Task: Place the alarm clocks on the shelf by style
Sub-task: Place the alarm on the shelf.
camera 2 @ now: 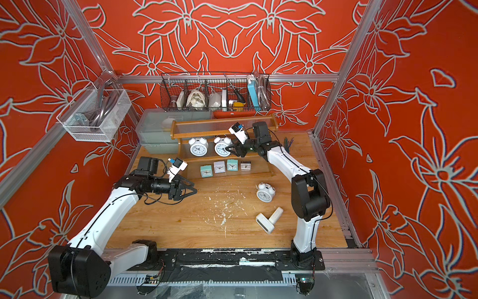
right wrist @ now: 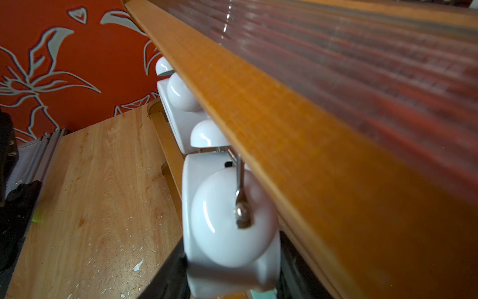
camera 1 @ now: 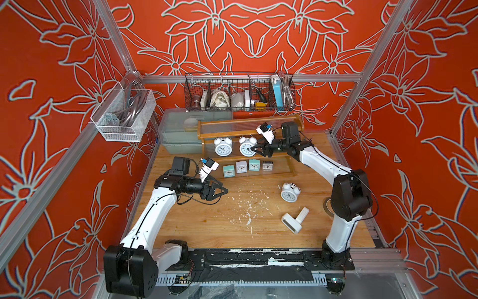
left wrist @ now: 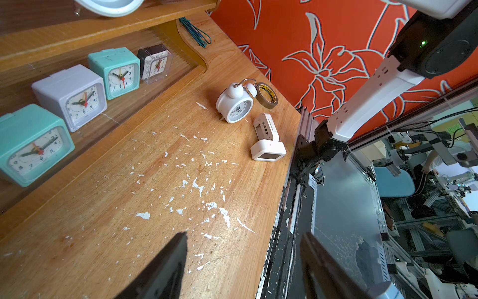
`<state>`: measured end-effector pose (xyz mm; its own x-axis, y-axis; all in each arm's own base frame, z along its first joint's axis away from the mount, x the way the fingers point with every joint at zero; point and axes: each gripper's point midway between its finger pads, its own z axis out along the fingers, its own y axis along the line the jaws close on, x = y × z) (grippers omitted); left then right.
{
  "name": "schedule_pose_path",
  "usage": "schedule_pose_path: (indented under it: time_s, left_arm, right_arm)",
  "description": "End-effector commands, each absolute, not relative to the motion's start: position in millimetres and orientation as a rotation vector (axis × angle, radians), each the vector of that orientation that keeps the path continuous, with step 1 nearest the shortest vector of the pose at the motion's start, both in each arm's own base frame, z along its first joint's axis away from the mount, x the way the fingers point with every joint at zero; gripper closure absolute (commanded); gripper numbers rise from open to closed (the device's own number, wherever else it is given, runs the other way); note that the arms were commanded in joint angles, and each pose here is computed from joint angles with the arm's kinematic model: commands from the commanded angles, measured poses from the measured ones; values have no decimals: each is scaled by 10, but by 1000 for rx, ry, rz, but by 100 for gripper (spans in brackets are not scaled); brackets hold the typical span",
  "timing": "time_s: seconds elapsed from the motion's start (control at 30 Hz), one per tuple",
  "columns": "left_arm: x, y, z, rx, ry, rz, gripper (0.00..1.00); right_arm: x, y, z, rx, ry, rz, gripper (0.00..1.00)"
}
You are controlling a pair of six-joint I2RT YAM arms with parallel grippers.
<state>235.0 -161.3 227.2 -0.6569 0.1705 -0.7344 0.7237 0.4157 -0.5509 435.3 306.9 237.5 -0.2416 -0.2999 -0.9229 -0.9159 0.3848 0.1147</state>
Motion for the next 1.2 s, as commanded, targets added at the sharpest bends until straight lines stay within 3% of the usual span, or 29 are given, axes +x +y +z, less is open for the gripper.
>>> schedule_pose_path:
  time_s: [0.0, 0.83, 1.17]
  left_arm:
    - [2304, -1602, 2273, 760, 2072, -1224, 30]
    - [2325, -1594, 2221, 760, 2085, -1217, 30]
    - [2313, -1594, 2233, 763, 2080, -1218, 30]
  right_arm:
    - [4510, 3115, 2664, -1039, 1657, 841, 63]
    - [4621, 3219, 2291, -1041, 1703, 857, 61]
    - [4570, 3120, 2261, -1027, 1706, 788, 49]
